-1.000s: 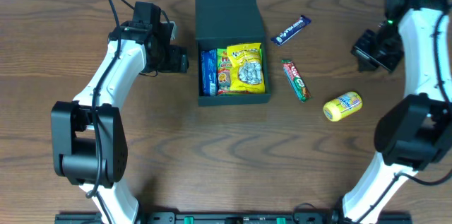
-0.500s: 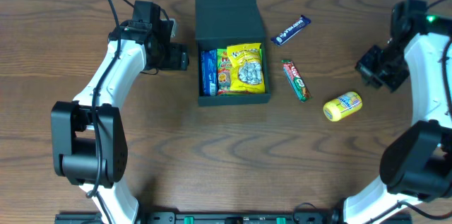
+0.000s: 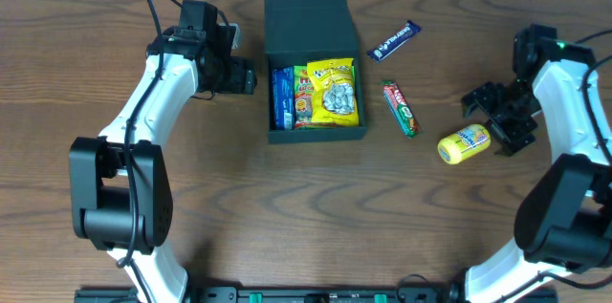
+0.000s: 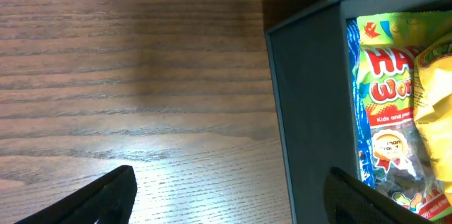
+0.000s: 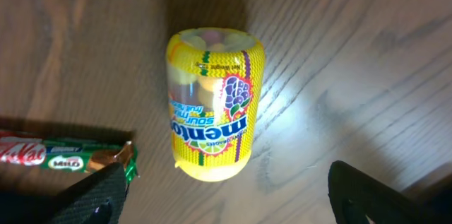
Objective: Pack container
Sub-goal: 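Lift the right gripper out and reach to the yellow Mentos tube, then grasp the yellow Mentos tube with the right gripper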
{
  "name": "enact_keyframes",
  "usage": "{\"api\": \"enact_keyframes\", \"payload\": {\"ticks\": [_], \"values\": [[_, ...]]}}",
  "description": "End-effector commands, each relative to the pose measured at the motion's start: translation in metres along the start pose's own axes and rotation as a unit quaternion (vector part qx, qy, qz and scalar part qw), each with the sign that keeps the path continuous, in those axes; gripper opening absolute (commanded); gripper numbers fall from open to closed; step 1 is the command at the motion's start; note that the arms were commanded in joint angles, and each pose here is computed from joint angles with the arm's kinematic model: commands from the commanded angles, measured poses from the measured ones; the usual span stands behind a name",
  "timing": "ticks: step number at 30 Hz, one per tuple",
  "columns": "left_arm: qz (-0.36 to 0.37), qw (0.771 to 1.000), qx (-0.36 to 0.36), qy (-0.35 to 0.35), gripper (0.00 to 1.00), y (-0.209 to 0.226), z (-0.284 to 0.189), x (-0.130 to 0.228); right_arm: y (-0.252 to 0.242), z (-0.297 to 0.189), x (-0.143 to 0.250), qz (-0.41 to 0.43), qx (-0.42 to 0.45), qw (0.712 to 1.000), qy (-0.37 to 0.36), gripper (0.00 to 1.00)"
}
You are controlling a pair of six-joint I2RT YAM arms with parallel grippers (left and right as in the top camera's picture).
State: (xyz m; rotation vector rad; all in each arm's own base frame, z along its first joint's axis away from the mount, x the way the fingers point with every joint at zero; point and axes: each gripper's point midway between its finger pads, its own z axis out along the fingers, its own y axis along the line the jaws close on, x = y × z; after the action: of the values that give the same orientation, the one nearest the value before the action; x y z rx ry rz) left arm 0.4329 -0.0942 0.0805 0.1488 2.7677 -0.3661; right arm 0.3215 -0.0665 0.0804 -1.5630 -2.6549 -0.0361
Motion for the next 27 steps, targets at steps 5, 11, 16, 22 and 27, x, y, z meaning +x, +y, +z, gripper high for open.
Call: {"api": "enact_keyframes", "payload": {"ticks": [5, 11, 16, 22, 27], "values": [[0.013, 1.000, -0.003, -0.023, 0.86, -0.001, -0.013, -0.012, 0.000, 0.024, 0.006, 0.027, -0.015, 0.999, 0.012, 0.86], [0.013, 1.000, -0.003, -0.023, 0.86, -0.001, -0.013, -0.012, -0.004, 0.040, 0.004, 0.023, -0.013, 1.000, -0.001, 0.82], [0.013, 1.000, -0.003, -0.023, 0.86, -0.001, -0.013, -0.012, -0.004, 0.052, 0.004, 0.018, -0.017, 1.000, -0.005, 0.80], [0.012, 1.000, -0.003, -0.022, 0.86, -0.001, -0.013, -0.012, -0.002, 0.057, 0.001, 0.004, -0.025, 1.000, -0.012, 0.69], [0.012, 1.000, -0.003, -0.022, 0.86, -0.001, -0.013, -0.012, 0.000, 0.057, -0.001, -0.005, -0.029, 0.999, -0.016, 0.54]]}}
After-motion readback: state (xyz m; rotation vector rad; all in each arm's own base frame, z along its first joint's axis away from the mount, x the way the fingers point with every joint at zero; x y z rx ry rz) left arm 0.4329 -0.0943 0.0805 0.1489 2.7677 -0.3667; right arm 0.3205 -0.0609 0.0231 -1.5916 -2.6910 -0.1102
